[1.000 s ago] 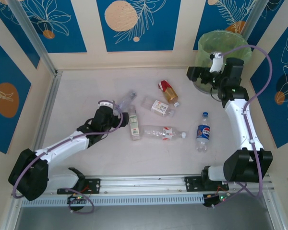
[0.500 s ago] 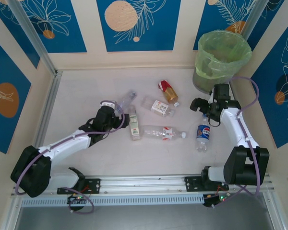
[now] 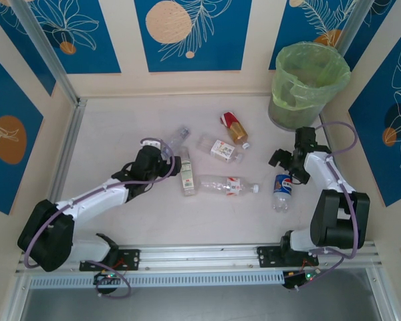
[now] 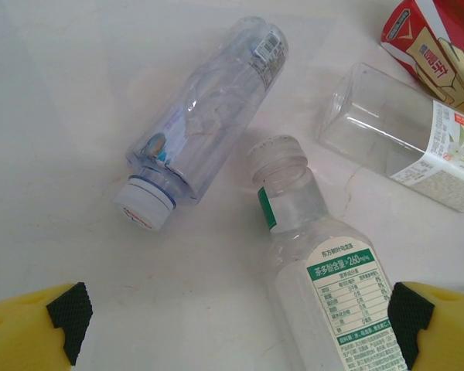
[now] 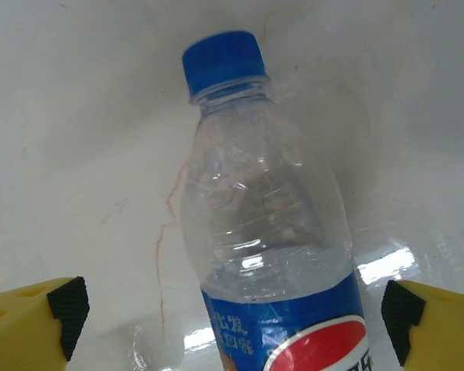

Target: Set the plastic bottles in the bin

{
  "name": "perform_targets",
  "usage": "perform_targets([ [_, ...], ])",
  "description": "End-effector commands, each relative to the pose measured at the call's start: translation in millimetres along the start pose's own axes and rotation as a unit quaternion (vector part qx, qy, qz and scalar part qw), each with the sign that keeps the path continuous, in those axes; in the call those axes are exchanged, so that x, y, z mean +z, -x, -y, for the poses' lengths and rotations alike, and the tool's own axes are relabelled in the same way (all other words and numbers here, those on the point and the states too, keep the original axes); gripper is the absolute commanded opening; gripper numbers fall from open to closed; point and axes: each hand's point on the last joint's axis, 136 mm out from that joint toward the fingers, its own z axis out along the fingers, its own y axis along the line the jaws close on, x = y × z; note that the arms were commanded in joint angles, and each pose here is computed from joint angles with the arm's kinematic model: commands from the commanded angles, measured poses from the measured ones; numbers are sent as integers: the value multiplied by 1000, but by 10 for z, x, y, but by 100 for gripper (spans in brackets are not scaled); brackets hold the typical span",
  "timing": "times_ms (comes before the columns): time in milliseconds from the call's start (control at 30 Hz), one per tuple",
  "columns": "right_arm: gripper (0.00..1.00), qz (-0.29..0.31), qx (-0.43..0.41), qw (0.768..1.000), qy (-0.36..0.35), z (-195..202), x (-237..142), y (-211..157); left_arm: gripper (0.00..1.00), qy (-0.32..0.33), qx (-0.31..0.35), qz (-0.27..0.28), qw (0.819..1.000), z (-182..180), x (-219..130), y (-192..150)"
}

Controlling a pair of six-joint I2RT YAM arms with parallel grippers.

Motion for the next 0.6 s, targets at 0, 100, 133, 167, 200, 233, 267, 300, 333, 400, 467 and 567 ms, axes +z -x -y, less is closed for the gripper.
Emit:
perform_targets([
  [0, 100, -29, 11, 1000, -1, 8, 109, -124, 100, -7, -9, 6, 1000, 70, -9, 83],
  [100, 100, -41, 6, 999, -2, -13, 175, -201, 100, -2, -11, 7, 1000, 52, -8, 81],
  [133, 100, -44, 4, 999, 7, -49, 184, -215, 100, 0, -12, 7, 1000, 43, -7, 79],
  [167, 98, -49, 3, 998, 27, -124, 187, -243, 100, 0, -12, 8, 1000, 43, -7, 86],
  [200, 97, -54, 4, 997, 46, -202, 185, -267, 100, 1, -13, 8, 1000, 42, 2, 85],
  [233, 96, -57, 4, 997, 60, -263, 182, -284, 100, 1, -13, 9, 1000, 44, 7, 89],
  [267, 96, -60, 3, 996, 66, -305, 185, -299, 100, 0, -14, 9, 1000, 55, 17, 101],
  [300, 96, -57, 1, 996, 63, -315, 189, -293, 100, -1, -13, 7, 1000, 66, 29, 104],
  [333, 96, -54, 0, 997, 52, -293, 202, -282, 100, -2, -13, 6, 1000, 79, 43, 106],
  [400, 96, -51, -3, 998, 23, -214, 238, -256, 100, -8, -13, 1, 1000, 115, 69, 107],
  [467, 95, -51, -10, 999, 5, -174, 264, -239, 100, -13, -14, -2, 1000, 142, 83, 111],
  [567, 93, -47, -27, 998, -15, -152, 287, -205, 100, -11, -15, -4, 1000, 140, 97, 108],
])
